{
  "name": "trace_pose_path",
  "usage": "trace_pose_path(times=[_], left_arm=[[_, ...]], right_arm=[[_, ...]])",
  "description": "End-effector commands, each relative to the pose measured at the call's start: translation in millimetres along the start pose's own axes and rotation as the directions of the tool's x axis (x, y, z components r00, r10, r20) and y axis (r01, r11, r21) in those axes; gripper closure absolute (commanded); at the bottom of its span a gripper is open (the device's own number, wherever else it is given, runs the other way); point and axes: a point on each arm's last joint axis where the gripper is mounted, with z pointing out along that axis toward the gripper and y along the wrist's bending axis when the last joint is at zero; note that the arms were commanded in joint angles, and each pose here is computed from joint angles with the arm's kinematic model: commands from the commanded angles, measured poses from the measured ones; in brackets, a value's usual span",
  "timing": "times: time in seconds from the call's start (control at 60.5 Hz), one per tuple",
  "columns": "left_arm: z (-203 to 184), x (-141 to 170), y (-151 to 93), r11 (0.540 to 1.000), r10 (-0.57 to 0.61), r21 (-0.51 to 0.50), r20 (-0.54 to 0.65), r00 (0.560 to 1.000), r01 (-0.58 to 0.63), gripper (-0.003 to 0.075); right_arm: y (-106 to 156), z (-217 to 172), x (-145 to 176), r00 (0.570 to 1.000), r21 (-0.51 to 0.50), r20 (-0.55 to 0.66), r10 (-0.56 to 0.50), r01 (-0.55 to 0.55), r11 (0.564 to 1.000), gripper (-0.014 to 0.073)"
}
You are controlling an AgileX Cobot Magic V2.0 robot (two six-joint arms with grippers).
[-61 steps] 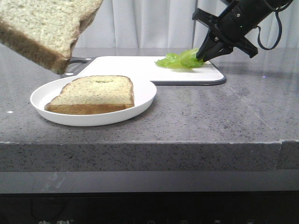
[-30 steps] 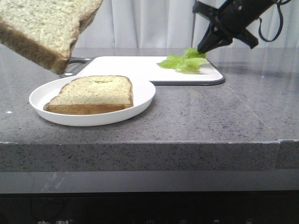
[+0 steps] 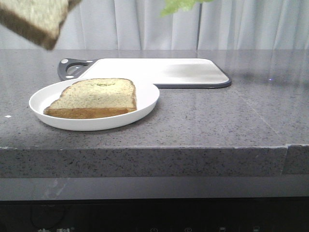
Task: Left arm grabs bread, right arm adds lettuce
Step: 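Carry the lettuce over the plate and release it onto the bread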
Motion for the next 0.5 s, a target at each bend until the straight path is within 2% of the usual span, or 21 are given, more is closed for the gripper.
trace_pose_path(times=[0.0, 0.231, 0.479], left_arm=[[-13, -21, -3, 0.999, 0.0, -0.054, 0.12, 0.993, 0.006, 0.0741], [-15, -25, 15, 0.983, -0.018, -0.177, 0.137, 0.99, 0.042, 0.0741], [-17, -26, 29, 0.966, -0.049, -0.246, 0.153, 0.987, 0.086, 0.0741]], right_arm=[[32, -29, -1, 0.993, -0.1, 0.113, -0.032, 0.043, 0.994, 0.0713], [67, -5, 52, 0.999, -0.31, 0.007, -0.039, 0.039, 0.95, 0.0713], [91, 27, 98, 0.995, -0.32, -0.094, -0.041, 0.009, 0.947, 0.0713]])
